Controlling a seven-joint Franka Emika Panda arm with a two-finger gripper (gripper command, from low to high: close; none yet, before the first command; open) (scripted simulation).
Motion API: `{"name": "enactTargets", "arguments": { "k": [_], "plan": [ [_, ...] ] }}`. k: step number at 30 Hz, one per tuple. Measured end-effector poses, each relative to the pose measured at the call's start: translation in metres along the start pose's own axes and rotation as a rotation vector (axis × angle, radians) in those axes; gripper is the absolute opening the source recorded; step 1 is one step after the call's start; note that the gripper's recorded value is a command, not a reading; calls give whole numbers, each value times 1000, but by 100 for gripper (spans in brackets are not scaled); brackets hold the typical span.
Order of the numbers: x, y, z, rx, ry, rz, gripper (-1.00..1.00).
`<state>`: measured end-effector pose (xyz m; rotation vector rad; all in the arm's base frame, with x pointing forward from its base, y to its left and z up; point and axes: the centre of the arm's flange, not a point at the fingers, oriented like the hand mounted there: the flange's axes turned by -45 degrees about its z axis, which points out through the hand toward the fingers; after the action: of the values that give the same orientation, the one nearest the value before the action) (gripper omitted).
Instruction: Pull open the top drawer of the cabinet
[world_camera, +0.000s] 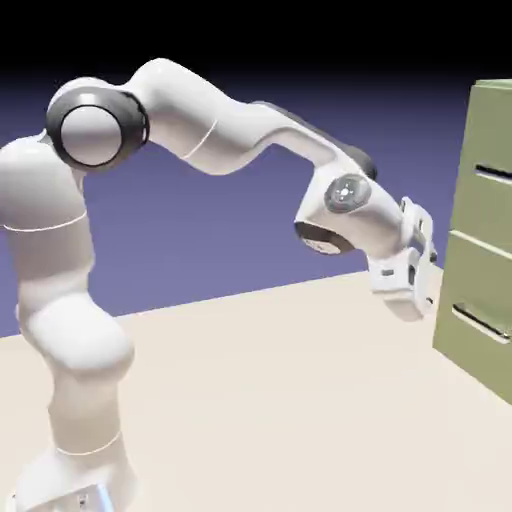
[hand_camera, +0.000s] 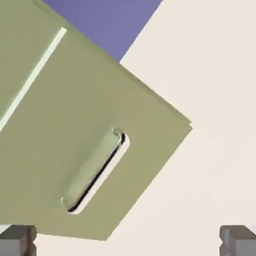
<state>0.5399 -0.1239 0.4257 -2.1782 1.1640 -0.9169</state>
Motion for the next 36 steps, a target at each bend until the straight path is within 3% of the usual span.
{"name": "enactTargets", "arguments": {
  "k": [17, 36],
  "plan": [
    [37, -39, 53, 206, 191, 366, 0],
    [-6, -191, 78, 661, 295, 473, 0]
  ]
}}
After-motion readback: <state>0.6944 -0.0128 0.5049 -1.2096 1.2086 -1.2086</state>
